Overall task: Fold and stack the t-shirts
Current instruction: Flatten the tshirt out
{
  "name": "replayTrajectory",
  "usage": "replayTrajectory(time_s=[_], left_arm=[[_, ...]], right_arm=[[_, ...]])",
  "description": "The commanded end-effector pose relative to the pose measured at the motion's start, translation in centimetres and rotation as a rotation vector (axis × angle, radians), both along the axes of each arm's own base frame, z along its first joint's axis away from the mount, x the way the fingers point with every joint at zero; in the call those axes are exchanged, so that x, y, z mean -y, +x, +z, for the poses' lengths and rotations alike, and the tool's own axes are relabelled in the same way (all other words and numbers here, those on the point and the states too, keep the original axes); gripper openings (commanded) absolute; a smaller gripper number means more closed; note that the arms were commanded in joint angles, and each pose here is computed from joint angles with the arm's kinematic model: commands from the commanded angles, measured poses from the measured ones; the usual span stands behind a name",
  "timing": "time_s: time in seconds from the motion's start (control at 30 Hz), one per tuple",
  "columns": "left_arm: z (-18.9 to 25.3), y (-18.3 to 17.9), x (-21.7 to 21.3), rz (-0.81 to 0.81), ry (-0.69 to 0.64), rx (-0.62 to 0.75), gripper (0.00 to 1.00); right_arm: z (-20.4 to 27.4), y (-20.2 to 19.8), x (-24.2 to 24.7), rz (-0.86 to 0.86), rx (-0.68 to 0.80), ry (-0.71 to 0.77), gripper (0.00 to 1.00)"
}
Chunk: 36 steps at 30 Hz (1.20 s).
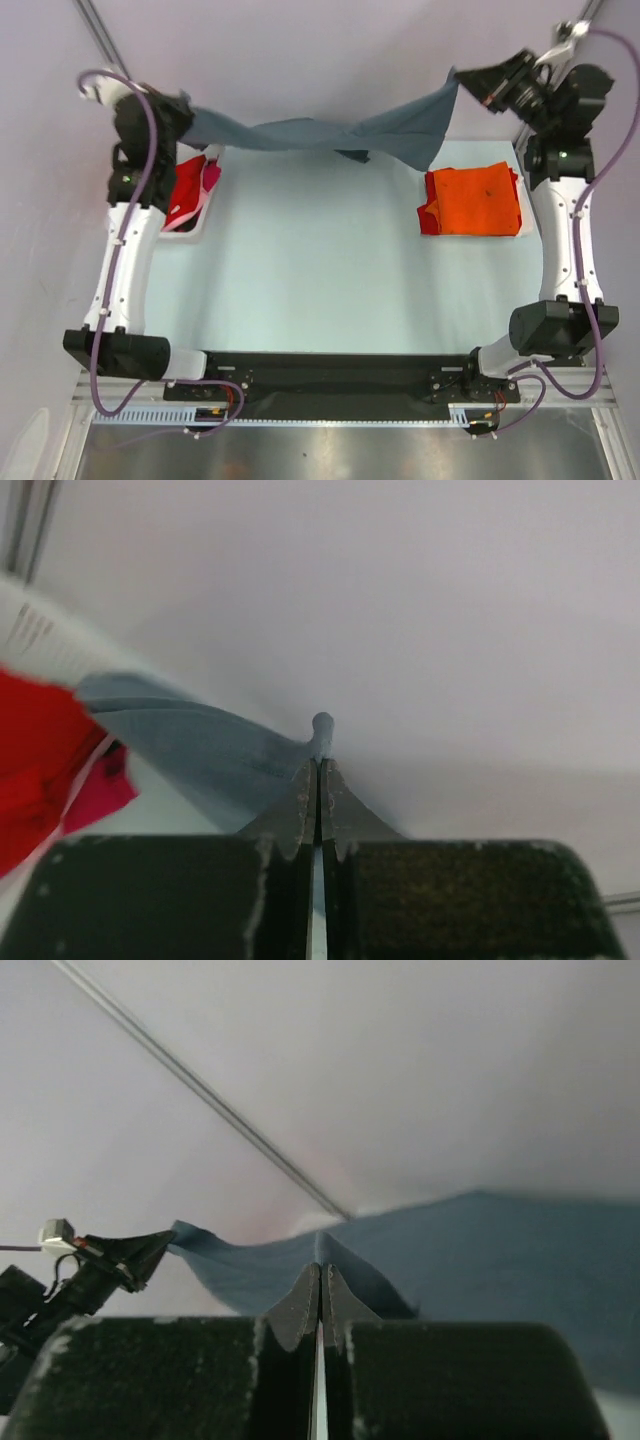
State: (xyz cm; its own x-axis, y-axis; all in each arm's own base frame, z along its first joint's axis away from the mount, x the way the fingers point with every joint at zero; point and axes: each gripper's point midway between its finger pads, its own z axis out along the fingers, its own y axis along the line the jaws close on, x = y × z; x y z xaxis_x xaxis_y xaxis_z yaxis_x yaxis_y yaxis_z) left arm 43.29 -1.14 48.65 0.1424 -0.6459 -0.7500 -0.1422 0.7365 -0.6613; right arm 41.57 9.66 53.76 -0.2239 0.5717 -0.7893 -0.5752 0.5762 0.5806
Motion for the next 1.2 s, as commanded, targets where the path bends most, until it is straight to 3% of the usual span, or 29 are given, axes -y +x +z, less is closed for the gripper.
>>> replayTrajectory(time_s=[0.0, 0.17, 0.37, 0.63, 0.83, 1.17], left_arm=[[-8.1, -0.5, -0.1, -0.004, -0.026, -0.132, 0.00], [-19.7, -3.0, 1.2, -0.064, -0.078, -0.305, 0.00], [-27.2, -6.6, 2.7, -0.142, -0.105, -0.393, 0.01], [-33.7, -13.7, 1.4, -0.071, -0.134, -0.531, 0.00], [-38.9, -18.0, 1.4, -0.049, -0.185, -0.665, 0.00], [-42.7, -20.5, -0.4, 0.077, -0.192, -0.769, 0.02]], right_arm=[[-1.4, -3.0, -0.7, 0.044, 0.034, -0.026, 0.00], [-7.5, -5.9, -0.1, -0.017, -0.091, -0.041, 0.00], [-15.3, -11.1, 0.2, -0.079, -0.240, -0.064, 0.00], [-23.3, -20.5, -1.1, -0.048, -0.363, -0.107, 0.00], [-27.4, -25.0, -1.3, -0.059, -0.431, -0.139, 0.00], [-32.2, -23.7, -0.4, -0.114, -0.528, -0.128, 0.00]])
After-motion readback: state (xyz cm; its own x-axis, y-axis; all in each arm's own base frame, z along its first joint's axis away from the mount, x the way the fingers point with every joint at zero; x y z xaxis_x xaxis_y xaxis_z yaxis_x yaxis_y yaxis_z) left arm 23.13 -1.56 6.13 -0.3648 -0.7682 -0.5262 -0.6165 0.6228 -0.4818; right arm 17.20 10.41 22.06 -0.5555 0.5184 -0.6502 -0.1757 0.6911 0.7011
